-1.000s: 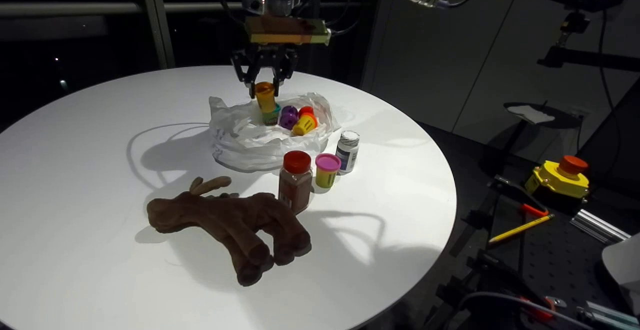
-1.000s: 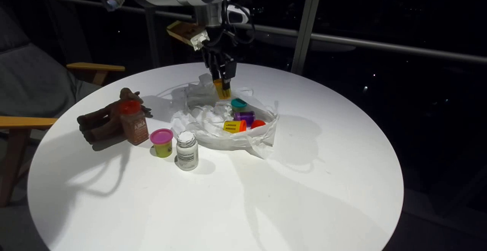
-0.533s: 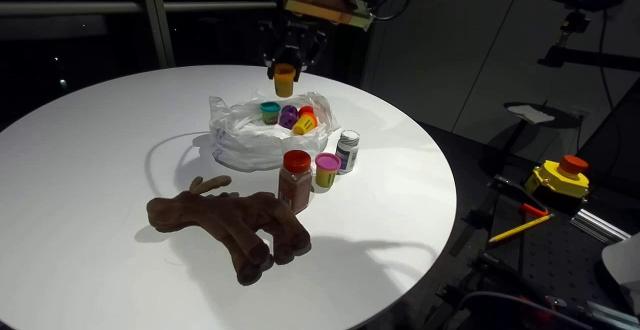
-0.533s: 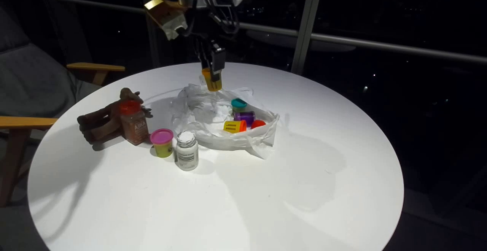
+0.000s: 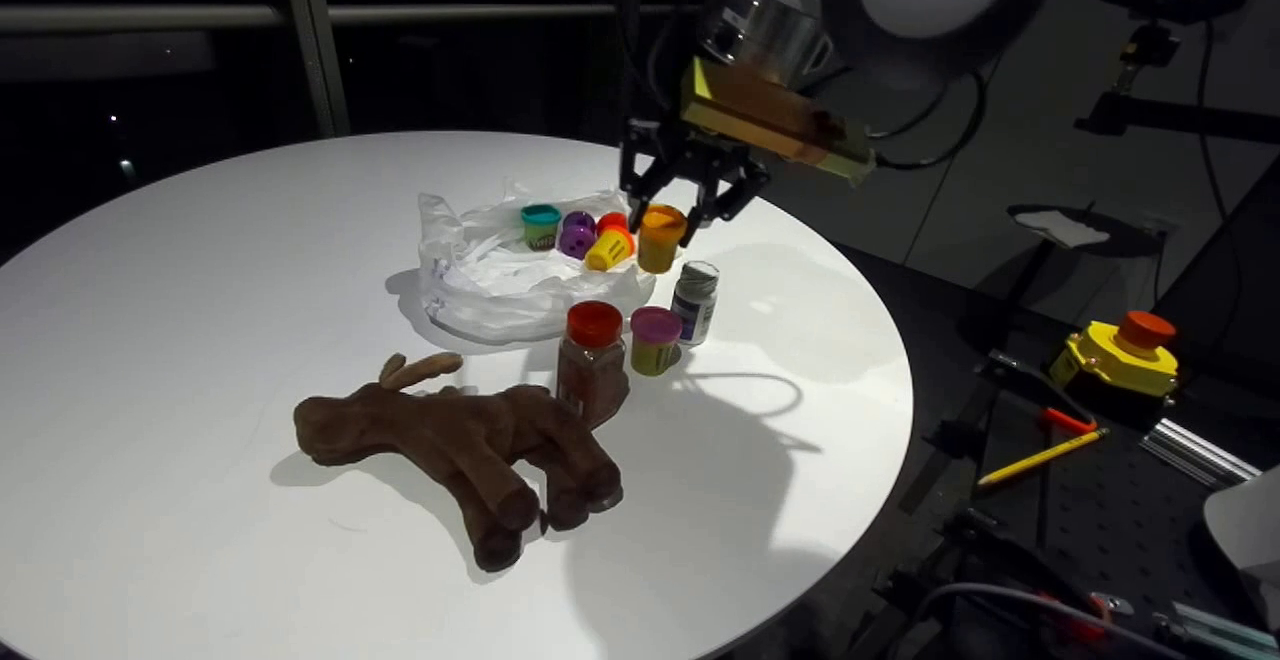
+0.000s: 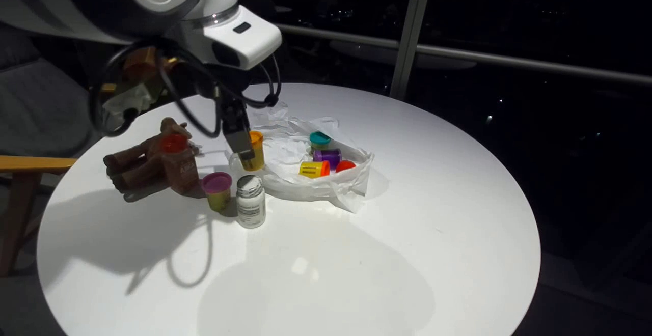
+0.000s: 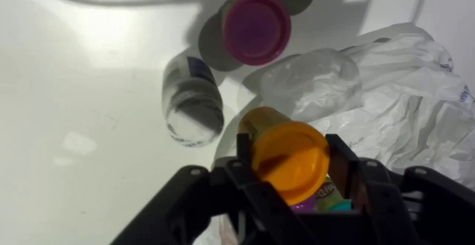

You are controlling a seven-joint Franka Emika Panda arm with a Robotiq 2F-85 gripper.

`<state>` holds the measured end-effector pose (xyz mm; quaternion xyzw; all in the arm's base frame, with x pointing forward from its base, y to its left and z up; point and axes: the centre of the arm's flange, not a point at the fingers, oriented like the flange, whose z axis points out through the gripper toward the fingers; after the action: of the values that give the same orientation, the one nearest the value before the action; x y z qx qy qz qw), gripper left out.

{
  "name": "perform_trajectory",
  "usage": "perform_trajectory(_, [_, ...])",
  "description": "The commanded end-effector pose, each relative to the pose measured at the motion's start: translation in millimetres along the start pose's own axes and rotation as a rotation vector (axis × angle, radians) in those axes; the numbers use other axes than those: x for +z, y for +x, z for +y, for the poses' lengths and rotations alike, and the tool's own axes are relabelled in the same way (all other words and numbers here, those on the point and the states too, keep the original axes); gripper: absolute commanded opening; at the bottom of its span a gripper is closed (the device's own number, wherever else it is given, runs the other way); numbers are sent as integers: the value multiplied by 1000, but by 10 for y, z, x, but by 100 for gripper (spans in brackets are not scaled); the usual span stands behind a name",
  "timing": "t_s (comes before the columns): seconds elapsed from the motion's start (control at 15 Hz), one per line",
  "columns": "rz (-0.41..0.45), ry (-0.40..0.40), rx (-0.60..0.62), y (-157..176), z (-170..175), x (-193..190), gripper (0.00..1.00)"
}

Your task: Remove the things from the plastic bag and put them on the table

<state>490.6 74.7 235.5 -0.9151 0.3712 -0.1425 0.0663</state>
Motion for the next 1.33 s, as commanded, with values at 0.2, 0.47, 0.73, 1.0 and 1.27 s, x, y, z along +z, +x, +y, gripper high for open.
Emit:
perform_trajectory(0.2, [124,47,261,-865,1000,-463,23])
perform_trajectory(0.47, [155,70,283,-895,1040,-426,23])
perform_trajectory(0.73, [120,52,219,-85,570,126,23])
perform_trajectory(1.0, [99,2,193,451,387,188,23])
perform_trajectory(1.27, [68,-11,188,972,381,160,23])
